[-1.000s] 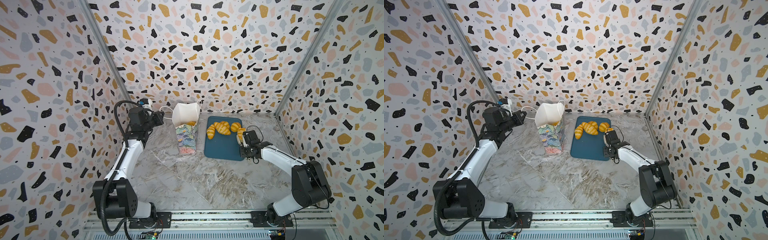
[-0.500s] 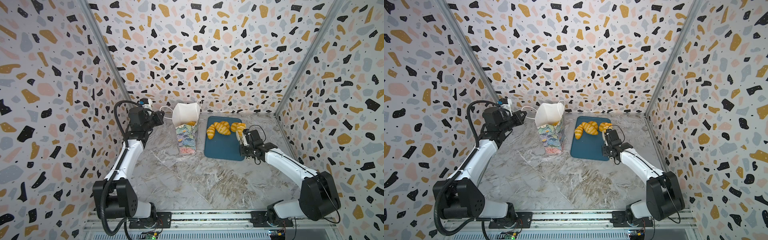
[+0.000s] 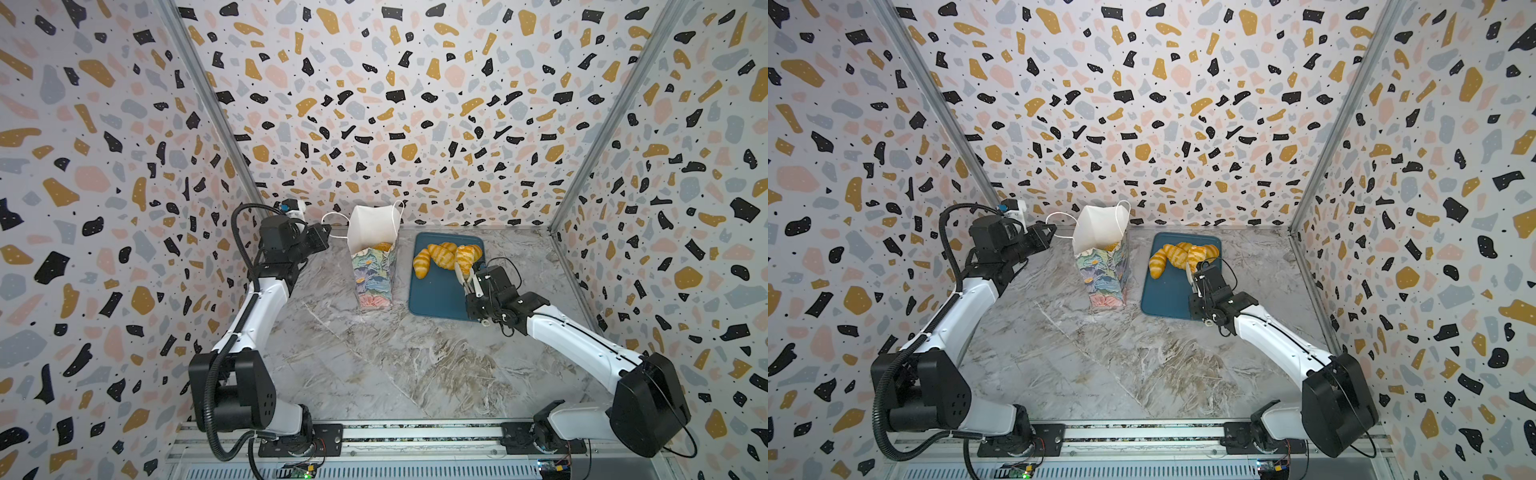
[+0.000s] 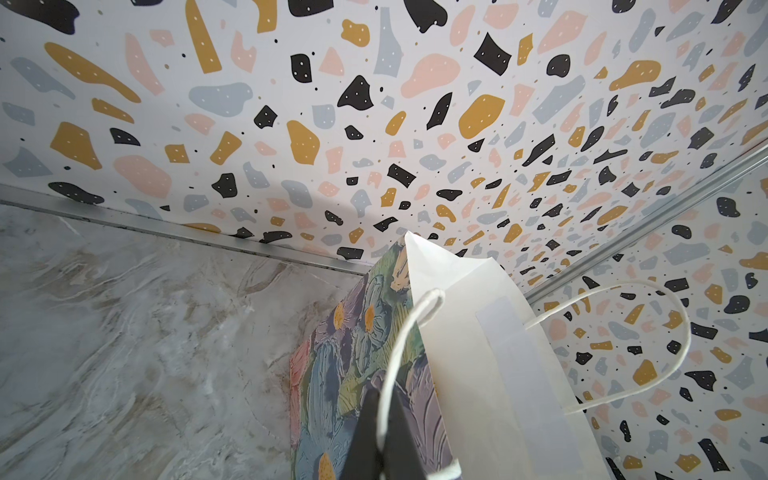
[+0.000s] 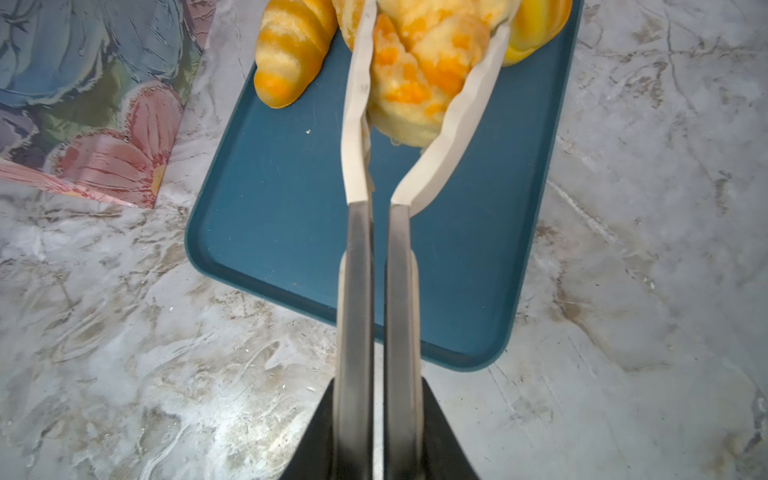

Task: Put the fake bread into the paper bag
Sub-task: 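Close the tongs on the braided cheese bun and lift it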

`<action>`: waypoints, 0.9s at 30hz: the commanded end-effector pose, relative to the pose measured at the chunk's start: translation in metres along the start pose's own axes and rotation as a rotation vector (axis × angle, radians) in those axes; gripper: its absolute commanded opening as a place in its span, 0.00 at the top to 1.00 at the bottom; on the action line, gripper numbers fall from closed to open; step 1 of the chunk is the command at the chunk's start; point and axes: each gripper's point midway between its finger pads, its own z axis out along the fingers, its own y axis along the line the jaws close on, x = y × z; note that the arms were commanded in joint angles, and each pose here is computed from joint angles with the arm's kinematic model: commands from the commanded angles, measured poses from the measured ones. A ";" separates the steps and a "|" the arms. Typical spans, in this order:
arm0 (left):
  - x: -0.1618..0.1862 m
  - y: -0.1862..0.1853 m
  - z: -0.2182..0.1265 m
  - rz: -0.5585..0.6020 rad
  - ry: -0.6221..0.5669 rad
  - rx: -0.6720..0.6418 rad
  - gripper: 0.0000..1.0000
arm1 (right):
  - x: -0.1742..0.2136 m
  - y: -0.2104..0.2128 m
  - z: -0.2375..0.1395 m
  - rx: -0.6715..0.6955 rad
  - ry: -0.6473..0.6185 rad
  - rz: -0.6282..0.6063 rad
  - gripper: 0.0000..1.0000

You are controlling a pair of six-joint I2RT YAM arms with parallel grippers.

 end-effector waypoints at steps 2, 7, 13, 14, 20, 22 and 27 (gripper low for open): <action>-0.003 -0.003 0.000 0.034 -0.026 0.012 1.00 | -0.019 0.014 -0.017 -0.054 -0.106 0.007 0.75; -0.010 -0.011 -0.007 0.057 -0.043 0.029 1.00 | -0.022 0.023 -0.026 -0.093 -0.165 -0.003 0.75; -0.012 -0.014 -0.009 0.080 -0.039 0.028 1.00 | -0.028 0.026 -0.038 -0.107 -0.206 0.018 0.75; -0.012 -0.013 -0.009 0.082 -0.041 0.024 1.00 | -0.028 0.025 -0.039 -0.108 -0.211 0.021 0.75; -0.009 -0.008 -0.008 0.081 -0.039 0.009 1.00 | -0.027 0.027 -0.048 -0.128 -0.218 0.021 0.75; -0.008 -0.008 -0.008 0.080 -0.036 0.011 1.00 | -0.027 0.029 -0.053 -0.138 -0.227 0.023 0.75; -0.010 -0.010 -0.010 0.084 -0.044 0.013 1.00 | -0.034 0.033 -0.067 -0.169 -0.265 0.033 0.75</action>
